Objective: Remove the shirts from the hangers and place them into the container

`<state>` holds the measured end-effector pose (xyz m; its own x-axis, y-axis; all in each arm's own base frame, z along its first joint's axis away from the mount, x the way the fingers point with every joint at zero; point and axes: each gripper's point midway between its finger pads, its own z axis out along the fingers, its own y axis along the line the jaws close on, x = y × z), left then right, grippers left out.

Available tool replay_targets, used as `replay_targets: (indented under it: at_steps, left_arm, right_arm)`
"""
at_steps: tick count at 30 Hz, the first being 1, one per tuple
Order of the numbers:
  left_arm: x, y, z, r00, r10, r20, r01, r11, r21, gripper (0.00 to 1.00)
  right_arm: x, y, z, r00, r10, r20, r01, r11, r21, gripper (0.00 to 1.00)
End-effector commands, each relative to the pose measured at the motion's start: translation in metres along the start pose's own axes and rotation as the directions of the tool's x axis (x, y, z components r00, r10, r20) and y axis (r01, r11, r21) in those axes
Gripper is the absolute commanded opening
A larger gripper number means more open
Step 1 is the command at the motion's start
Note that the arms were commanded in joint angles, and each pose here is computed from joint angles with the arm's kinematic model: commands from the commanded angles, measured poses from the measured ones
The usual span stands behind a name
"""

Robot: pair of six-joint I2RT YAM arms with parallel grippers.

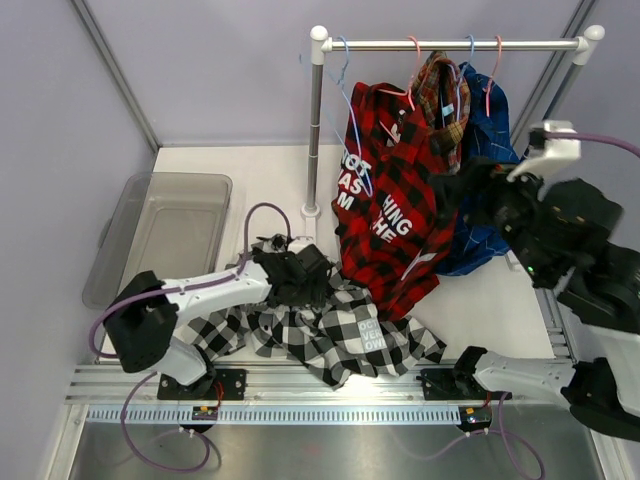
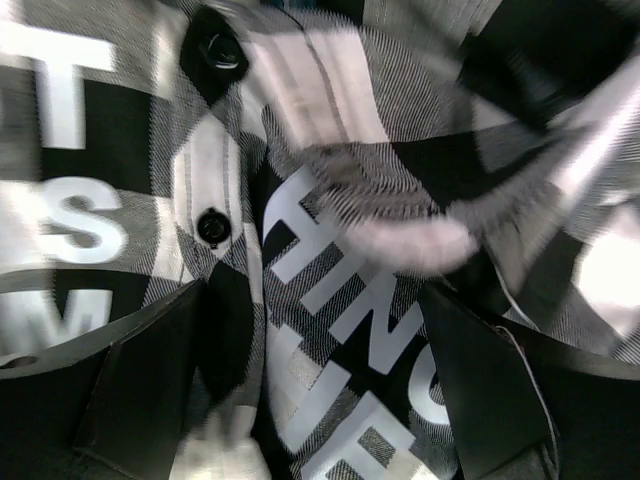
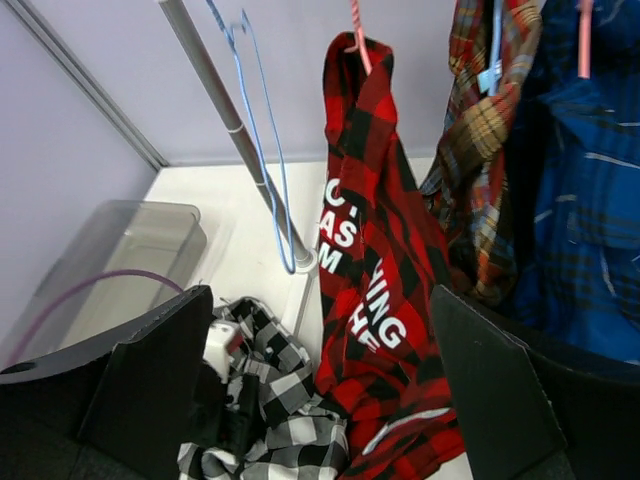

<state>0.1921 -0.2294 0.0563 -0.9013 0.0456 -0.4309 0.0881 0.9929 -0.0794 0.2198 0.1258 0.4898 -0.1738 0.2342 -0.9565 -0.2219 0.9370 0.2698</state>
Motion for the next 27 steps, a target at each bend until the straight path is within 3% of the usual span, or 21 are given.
replay_targets:
  at_steps: [1, 6, 10, 12, 13, 14, 17, 21, 25, 27]
  left_arm:
    - [0.018, -0.005, 0.019, 0.998, -0.058, -0.02, 0.057, 0.998, -0.034, 0.9]
    - [0.047, 0.009, 0.054, 0.993, -0.049, -0.103, 0.034, 0.989, -0.145, 0.9]
    - [0.062, 0.005, 0.076, 0.987, -0.048, -0.156, 0.024, 0.988, -0.155, 0.78]
    - [0.065, 0.002, 0.084, 0.986, -0.054, -0.16, 0.031, 0.989, -0.144, 0.4]
    - [0.068, 0.002, 0.089, 0.985, -0.059, -0.164, 0.035, 0.989, -0.147, 0.13]
    - [0.067, 0.0, 0.09, 0.985, -0.06, -0.164, 0.036, 0.989, -0.146, 0.01]
    - [0.058, 0.001, 0.086, 0.989, -0.064, -0.131, 0.043, 0.987, -0.156, 0.0]
    - [0.0, 0.011, 0.035, 0.997, -0.052, 0.059, 0.064, 0.973, -0.22, 0.0]
    - [-0.069, 0.033, -0.072, 0.965, -0.029, 0.262, 0.096, 0.964, -0.248, 0.0]
    - [-0.117, 0.039, -0.141, 0.905, -0.065, 0.419, 0.154, 0.971, -0.182, 0.0]
  right_arm:
    - [0.009, -0.005, -0.011, 1.0, 0.008, -0.017, -0.009, 1.0, -0.025, 0.99]
    - [0.019, -0.019, -0.03, 0.999, 0.035, -0.013, -0.036, 0.999, -0.041, 0.99]
    - [0.024, -0.028, -0.04, 0.999, 0.038, -0.014, -0.039, 0.998, -0.043, 1.0]
    - [0.026, -0.035, -0.047, 0.999, 0.041, -0.011, -0.041, 0.998, -0.039, 0.99]
    - [0.027, -0.038, -0.05, 0.999, 0.043, -0.007, -0.043, 0.998, -0.036, 1.0]
    - [0.029, -0.041, -0.051, 0.999, 0.042, -0.008, -0.043, 0.999, -0.03, 0.99]
    - [0.029, -0.051, -0.06, 0.999, 0.047, 0.009, -0.046, 0.999, -0.017, 0.99]
    - [0.029, -0.059, -0.068, 0.999, 0.051, 0.018, -0.051, 0.999, -0.011, 1.0]
    - [0.028, -0.06, -0.072, 0.999, 0.048, 0.014, -0.048, 0.999, -0.021, 0.99]
    - [0.026, -0.059, -0.074, 0.998, 0.054, 0.017, -0.053, 0.998, -0.029, 0.99]
